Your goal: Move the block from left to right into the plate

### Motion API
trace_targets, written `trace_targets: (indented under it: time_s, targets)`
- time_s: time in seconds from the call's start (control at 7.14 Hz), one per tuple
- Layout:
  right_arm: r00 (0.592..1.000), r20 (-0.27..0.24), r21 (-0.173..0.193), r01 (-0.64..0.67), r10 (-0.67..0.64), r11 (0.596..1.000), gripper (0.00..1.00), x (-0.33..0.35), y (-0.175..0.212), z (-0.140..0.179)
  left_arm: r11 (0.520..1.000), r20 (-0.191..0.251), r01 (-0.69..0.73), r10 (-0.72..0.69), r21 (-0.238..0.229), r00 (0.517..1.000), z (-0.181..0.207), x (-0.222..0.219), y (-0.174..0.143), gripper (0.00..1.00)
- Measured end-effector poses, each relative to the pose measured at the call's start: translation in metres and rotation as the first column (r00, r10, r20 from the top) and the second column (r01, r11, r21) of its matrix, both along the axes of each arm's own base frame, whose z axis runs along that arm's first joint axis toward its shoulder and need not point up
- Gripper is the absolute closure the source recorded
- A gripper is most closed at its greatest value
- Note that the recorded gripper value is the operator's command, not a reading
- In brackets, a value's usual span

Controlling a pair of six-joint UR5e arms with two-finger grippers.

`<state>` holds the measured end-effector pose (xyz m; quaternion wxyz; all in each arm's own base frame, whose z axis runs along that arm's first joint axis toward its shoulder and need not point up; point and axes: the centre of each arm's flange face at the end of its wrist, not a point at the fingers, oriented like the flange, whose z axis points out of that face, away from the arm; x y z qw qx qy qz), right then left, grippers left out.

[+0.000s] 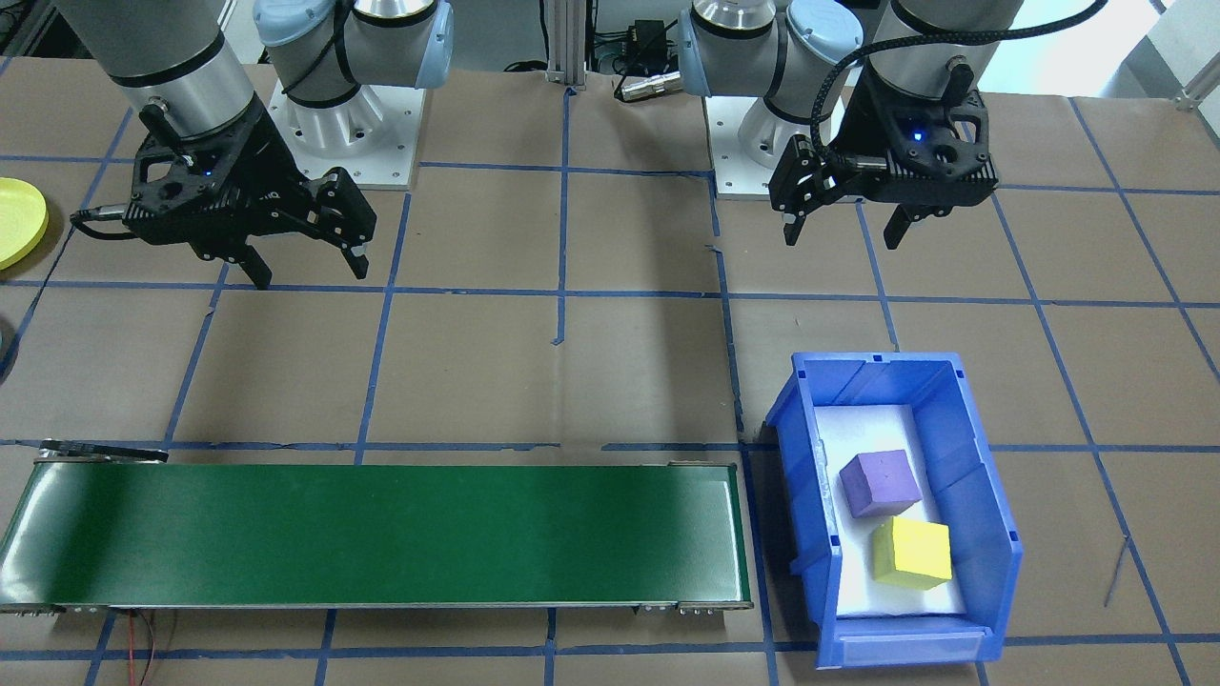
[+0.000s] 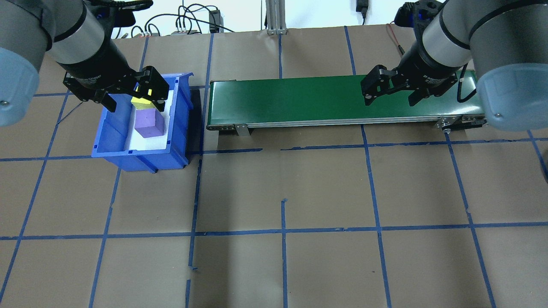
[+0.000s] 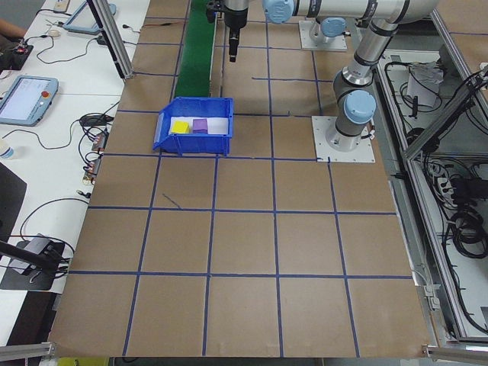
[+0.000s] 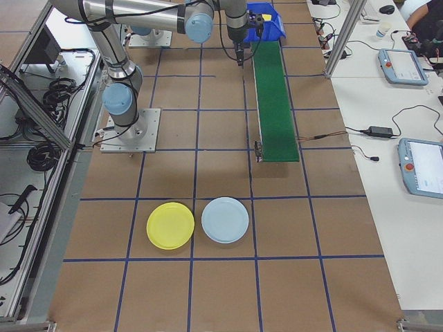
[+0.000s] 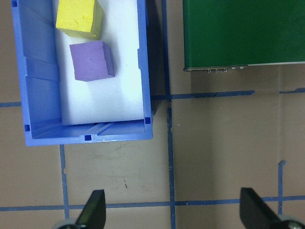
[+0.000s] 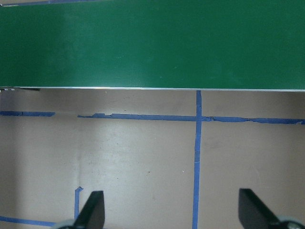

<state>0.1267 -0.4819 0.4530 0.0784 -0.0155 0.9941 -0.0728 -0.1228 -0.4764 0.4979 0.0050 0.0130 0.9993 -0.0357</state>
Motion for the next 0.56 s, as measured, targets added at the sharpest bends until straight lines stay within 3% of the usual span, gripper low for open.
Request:
trace_targets:
  time_s: [0.56]
  targets:
    - [1.000, 0.000, 0.000, -0.001, 0.001, 1.000, 0.00, 0.0003, 0.0001, 0.0000, 1.000, 0.000, -0.002, 0.002, 0.000, 1.000, -0.0009, -0.0008, 0.0027, 0.00]
